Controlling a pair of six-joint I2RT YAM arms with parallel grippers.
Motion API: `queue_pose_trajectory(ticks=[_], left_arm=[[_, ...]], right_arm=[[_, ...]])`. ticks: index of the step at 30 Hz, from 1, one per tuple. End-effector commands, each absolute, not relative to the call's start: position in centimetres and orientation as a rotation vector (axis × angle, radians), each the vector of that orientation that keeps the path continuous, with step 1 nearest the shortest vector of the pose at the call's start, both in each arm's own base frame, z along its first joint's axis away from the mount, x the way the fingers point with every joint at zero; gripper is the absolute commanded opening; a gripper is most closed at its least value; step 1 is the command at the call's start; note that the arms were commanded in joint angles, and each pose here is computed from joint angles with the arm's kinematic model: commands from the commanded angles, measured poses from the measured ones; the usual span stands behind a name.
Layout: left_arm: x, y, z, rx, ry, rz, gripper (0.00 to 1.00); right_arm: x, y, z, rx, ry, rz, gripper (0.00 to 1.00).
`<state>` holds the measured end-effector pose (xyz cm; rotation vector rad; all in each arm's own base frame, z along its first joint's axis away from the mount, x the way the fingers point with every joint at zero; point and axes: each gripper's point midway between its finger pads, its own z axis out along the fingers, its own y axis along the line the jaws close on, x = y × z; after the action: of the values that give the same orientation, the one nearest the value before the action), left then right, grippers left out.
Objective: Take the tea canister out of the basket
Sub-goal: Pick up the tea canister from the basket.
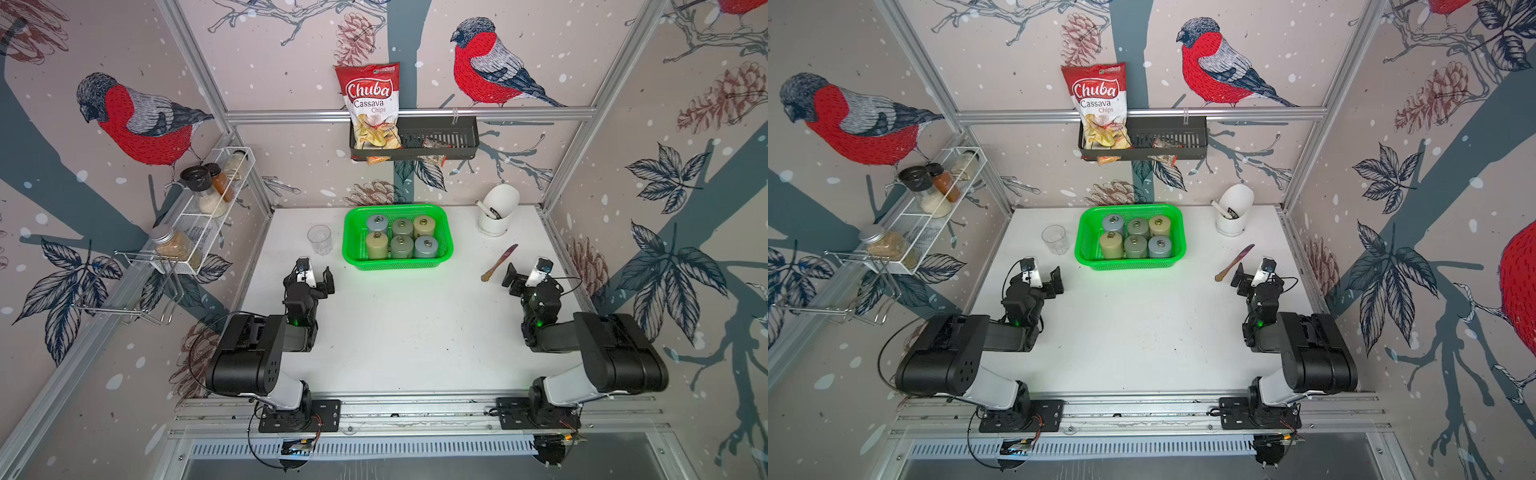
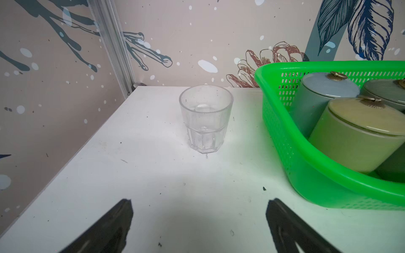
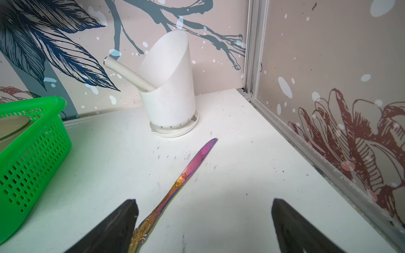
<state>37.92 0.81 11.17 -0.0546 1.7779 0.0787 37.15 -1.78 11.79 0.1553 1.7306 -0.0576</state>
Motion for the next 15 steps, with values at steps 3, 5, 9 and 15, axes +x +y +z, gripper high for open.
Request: queue_pose_trajectory(ticks=[3, 5, 9, 15], left_arm=[[38.11, 0.86, 12.14, -0.058, 1.739, 0.077, 0.99], [38.11, 0.82, 12.16, -0.057, 1.739, 0.077, 0.99], [38.19, 0.83, 12.20, -0.058, 1.738, 0.077, 0.99], [38.20, 0.83, 12.13, -0.058, 1.741, 0.074, 0.99]], right_arm=[[37.29, -1.86, 12.54, 0.153, 1.702, -0.065, 1.00], [37.29, -1.86, 12.54, 0.153, 1.702, -0.065, 1.00], [37.29, -1.87, 12.54, 0.153, 1.702, -0.066, 1.00], [37.41, -1.94, 12.50, 0.151, 1.706, -0.043, 1.00]])
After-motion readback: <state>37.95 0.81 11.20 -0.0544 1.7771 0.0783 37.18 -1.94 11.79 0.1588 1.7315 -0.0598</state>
